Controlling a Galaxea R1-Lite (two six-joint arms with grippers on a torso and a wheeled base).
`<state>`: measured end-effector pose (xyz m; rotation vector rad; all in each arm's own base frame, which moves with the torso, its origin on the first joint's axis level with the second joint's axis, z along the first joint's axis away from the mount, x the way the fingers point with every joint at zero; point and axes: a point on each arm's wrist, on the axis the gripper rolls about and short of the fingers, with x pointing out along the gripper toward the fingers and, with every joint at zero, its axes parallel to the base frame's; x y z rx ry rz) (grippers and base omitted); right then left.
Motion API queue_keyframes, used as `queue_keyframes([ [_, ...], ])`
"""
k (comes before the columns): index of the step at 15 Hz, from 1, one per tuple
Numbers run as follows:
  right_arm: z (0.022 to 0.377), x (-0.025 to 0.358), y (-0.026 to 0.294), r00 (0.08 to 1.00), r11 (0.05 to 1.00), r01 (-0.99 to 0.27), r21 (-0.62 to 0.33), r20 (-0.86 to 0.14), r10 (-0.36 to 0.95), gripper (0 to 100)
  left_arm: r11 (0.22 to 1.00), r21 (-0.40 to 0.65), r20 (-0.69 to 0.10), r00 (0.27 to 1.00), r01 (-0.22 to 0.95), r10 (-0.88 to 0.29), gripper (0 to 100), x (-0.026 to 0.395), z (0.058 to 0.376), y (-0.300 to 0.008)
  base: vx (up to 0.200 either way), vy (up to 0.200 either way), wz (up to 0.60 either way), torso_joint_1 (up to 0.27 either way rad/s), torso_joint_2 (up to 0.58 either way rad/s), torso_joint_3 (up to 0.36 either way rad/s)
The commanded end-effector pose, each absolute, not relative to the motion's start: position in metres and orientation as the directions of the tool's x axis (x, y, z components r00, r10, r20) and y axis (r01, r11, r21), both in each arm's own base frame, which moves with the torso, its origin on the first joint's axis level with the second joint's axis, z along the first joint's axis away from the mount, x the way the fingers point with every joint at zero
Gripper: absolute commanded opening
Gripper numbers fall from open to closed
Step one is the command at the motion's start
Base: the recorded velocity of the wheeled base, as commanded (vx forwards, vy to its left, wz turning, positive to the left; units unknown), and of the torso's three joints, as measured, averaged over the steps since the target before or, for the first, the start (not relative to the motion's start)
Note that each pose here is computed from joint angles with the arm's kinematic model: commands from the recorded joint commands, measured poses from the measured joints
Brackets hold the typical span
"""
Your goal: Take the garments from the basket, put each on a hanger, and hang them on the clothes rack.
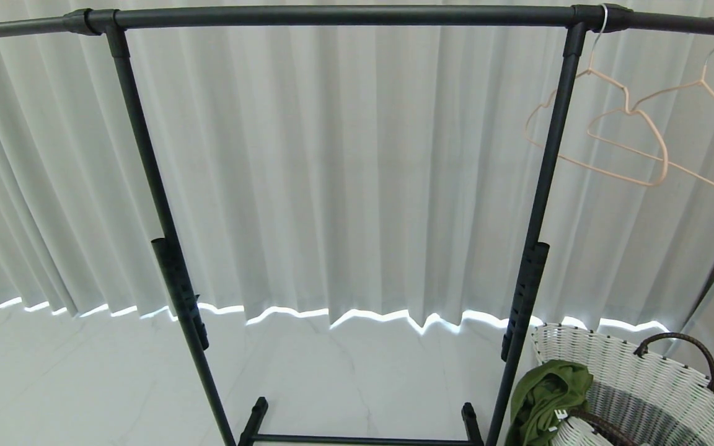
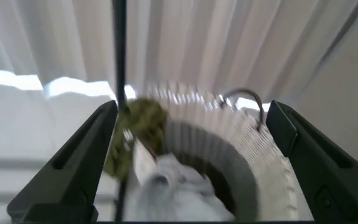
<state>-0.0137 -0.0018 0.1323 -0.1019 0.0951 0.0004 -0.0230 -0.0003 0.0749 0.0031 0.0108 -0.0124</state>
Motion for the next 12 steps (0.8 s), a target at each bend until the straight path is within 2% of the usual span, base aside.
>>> queue_keyframes([
  [1,0.153,0.056,0.001,0.855,0.941,-0.125,-0.314,-0.516,-0.059,100,1.000,0.003,-0.011,1.000,0.012,-0.012,100,-0.023,0.075,0.000,0.000,0.000,0.00,0.000,0.00,0.000],
  [3,0.134,0.080,0.002,0.727,0.896,-0.252,-0.366,-0.683,-0.075,100,1.000,0.004,-0.012,1.000,0.012,-0.012,100,-0.023,0.074,0.000,0.000,0.000,0.00,0.000,0.00,0.000],
  [5,0.112,0.097,0.000,0.584,0.846,-0.373,-0.381,-0.805,-0.105,100,1.000,0.004,-0.012,1.000,0.011,-0.011,100,-0.023,0.075,0.000,0.000,0.000,0.00,0.000,0.00,0.000],
  [8,0.084,0.104,-0.007,0.450,0.789,-0.490,-0.372,-0.883,-0.137,100,1.000,0.008,-0.012,1.000,0.011,-0.011,100,-0.023,0.075,0.000,0.000,0.000,0.00,0.000,0.00,0.000],
  [12,0.052,0.120,-0.010,0.365,0.780,-0.531,-0.331,-0.920,-0.143,100,1.000,0.008,-0.012,1.000,0.011,-0.011,100,-0.023,0.075,0.000,0.000,0.000,0.00,0.000,0.00,0.000],
])
